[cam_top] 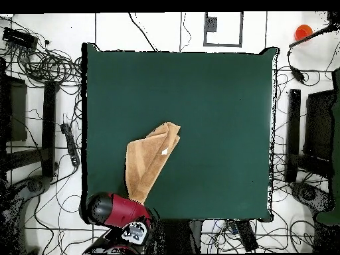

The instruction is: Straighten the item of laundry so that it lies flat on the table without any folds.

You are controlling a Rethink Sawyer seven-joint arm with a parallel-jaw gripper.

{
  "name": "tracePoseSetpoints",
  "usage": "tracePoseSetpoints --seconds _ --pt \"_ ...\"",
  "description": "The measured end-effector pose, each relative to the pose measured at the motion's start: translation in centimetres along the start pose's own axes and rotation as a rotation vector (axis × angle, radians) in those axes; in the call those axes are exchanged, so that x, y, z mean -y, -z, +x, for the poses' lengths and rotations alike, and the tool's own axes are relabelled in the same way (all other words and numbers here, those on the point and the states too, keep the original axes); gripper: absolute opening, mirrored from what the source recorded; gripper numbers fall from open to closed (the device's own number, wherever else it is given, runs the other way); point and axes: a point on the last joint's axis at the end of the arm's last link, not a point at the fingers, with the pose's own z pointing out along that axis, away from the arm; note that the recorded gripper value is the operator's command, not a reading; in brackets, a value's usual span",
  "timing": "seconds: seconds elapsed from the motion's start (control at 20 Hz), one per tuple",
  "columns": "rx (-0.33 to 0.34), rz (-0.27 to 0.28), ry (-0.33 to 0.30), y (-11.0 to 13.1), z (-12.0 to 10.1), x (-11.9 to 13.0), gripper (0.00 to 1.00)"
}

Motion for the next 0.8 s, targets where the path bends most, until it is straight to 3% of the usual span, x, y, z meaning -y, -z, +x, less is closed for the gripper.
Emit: tracePoseSetpoints --seconds 0.8 --pt "-0.105 0.024 0.077 1.8 -1.6 -0.3 1.0"
